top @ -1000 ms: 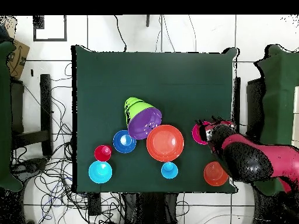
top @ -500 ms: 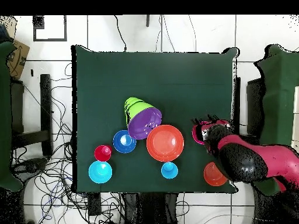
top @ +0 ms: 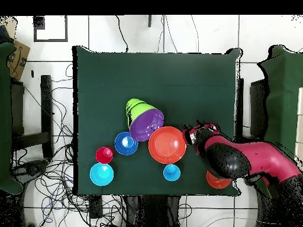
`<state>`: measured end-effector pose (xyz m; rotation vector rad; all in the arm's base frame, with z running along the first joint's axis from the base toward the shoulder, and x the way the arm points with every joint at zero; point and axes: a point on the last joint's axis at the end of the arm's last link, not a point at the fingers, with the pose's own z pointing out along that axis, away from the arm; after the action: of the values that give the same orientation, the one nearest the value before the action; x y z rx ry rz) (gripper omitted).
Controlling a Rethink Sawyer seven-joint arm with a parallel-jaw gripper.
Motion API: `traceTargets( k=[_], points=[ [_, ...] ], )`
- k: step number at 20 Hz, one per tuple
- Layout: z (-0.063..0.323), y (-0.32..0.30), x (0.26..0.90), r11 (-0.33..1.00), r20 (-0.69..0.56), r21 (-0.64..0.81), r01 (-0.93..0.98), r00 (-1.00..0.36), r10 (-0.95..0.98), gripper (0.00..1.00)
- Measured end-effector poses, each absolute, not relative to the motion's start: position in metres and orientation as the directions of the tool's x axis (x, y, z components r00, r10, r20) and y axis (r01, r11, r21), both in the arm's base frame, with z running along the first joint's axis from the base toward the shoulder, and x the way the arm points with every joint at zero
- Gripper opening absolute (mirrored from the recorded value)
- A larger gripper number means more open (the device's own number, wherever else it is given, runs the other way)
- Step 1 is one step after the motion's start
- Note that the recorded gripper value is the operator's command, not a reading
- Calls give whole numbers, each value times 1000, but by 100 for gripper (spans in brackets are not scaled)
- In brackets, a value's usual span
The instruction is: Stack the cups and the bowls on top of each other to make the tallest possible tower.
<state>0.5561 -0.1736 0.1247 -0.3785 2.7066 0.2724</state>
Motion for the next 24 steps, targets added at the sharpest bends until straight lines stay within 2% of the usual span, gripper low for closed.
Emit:
traceTargets(
  k=[8,18,24],
  points=[
    [113,-158,542,928,-392,126,-351,-877,-278,100],
    [151,-105,542,894,-484,48,-445,-793,-369,100],
    [153,-50,552,811,-414,-10,-585,-736,-536,100]
  ],
)
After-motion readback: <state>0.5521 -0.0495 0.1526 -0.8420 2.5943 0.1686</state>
